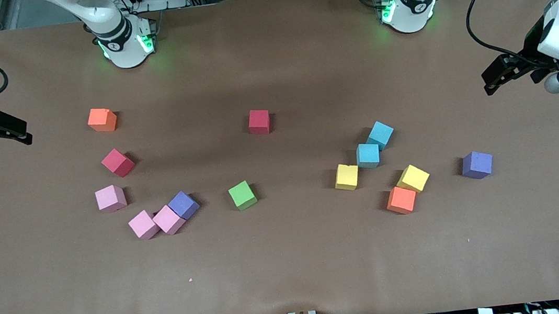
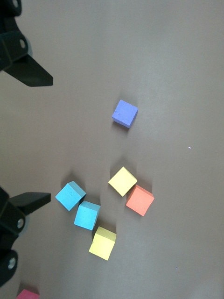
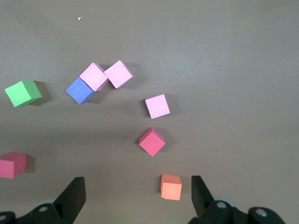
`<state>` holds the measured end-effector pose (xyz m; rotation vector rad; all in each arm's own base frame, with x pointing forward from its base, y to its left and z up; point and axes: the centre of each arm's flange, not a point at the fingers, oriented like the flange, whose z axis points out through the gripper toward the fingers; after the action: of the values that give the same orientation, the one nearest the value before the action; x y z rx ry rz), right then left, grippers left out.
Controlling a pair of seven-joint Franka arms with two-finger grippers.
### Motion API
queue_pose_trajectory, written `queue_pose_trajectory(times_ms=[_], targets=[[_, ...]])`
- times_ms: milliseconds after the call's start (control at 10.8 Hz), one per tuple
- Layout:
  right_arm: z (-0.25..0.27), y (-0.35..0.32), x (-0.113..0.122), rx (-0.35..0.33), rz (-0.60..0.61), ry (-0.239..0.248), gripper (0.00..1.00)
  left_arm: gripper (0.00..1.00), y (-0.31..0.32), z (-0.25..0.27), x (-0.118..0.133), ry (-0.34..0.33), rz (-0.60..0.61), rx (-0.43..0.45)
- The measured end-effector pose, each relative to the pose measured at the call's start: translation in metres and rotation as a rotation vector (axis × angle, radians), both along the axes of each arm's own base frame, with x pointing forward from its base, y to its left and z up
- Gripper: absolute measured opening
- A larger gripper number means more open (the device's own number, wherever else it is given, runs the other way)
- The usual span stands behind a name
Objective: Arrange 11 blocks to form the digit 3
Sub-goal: 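Reach the left gripper down to a cyan block beside the yellow blocks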
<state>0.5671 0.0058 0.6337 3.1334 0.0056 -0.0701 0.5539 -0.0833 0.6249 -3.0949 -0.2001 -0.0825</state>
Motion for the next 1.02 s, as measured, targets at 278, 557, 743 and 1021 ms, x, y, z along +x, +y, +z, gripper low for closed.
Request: queue_pose_trajectory(times_ms=[278, 557, 743, 1021], targets=[[0.0, -0.009, 0.0, -0.003, -0.017, 0.001, 1.0, 1.0, -0.001, 0.0, 0.0, 0.0, -0.004, 0.0], [0.0, -0.01, 0.0, -0.003, -0.018, 0.002, 1.0, 1.0, -0.031, -0.024, -0.007, 0.049, -0.072, 0.006], [-0.001, -0.009, 0.0, -0.003, -0.015, 0.004, 1.0, 1.0, -0.075, -0.069, -0.019, 0.091, -0.154, 0.017], [-0.002, -0.008, 0.001, -0.003, -0.014, 0.006, 1.0, 1.0, -0.126, -0.164, -0.045, 0.12, -0.271, 0.025]])
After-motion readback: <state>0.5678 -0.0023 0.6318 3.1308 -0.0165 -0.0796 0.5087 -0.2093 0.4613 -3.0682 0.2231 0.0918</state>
